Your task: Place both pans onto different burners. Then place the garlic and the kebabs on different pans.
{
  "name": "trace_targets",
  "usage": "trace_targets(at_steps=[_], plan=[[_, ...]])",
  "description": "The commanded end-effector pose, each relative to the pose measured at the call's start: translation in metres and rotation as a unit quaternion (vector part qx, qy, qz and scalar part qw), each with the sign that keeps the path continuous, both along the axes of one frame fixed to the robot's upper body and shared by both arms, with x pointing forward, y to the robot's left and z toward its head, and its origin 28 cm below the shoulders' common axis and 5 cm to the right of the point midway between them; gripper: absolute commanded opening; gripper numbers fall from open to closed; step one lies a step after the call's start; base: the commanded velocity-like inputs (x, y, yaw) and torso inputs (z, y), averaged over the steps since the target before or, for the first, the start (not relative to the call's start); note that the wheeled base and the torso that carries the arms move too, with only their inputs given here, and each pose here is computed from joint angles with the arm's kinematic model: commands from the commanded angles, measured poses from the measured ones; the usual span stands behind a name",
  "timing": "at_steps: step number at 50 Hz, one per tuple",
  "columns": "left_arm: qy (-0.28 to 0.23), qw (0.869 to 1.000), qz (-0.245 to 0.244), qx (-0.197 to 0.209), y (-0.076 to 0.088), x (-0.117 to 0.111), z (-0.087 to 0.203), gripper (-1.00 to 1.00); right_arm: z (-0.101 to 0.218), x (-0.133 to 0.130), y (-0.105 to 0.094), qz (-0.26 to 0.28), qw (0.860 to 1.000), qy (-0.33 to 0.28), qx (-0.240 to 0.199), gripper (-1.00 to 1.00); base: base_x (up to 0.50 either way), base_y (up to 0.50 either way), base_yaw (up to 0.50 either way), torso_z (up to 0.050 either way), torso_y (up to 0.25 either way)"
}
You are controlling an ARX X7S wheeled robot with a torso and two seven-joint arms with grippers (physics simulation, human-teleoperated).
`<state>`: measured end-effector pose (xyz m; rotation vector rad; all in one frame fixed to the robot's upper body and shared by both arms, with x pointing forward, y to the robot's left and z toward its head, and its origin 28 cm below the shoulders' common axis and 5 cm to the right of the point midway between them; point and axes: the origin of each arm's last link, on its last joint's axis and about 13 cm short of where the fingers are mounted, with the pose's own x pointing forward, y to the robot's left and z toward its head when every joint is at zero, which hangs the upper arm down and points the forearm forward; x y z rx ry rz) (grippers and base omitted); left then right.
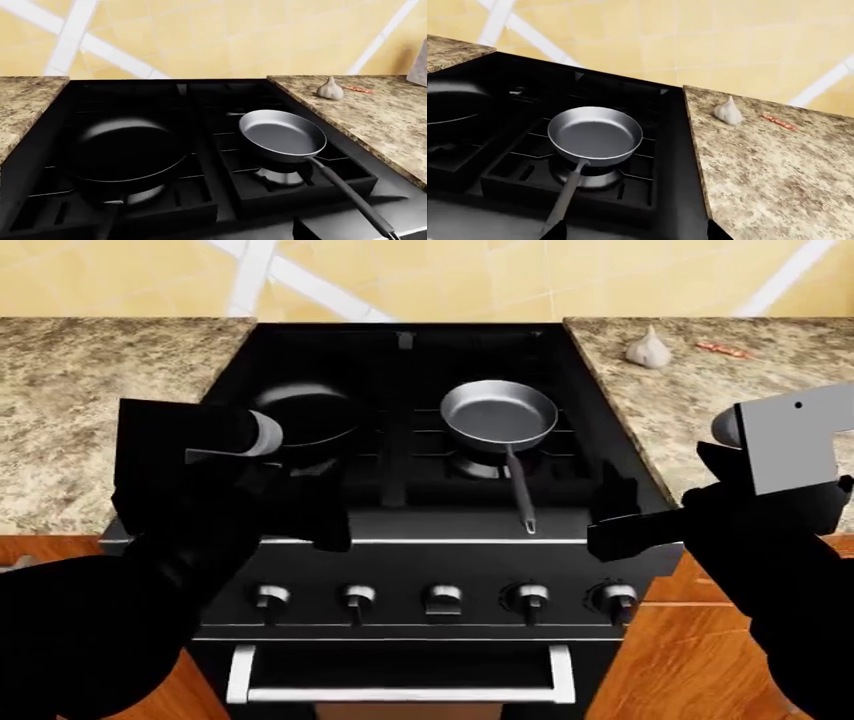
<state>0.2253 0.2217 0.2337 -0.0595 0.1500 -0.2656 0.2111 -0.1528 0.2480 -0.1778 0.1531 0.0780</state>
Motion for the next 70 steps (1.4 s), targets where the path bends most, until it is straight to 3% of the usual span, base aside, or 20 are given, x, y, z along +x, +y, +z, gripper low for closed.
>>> trace_targets(at_steps=[1, 46, 70], plan=[[-0.004, 1.0, -0.002, -0.006, -0.0005, 0.001, 0.0009, 1.0, 0.0006, 0.0002, -0.0005, 0.002, 1.0, -0.001, 0.003, 1.0, -0.28, -0.49, 0.0, 0.0, 0.0], [-0.008, 1.0, -0.004, -0.002, -0.0011, 0.0031, 0.0035, 1.0, 0.0017, 0.0006, 0.001, 0.011, 1.0, -0.021, 0.001, 1.0, -0.04, -0.5, 0.0, 0.0, 0.0], [-0.008, 1.0, -0.006, -0.001, -0.0017, 0.0036, 0.0044, 1.0, 0.0029, 0.0005, 0.0007, 0.0, 1.0, -0.02, 0.001, 1.0, 0.16, -0.26, 0.0, 0.0, 0.0]])
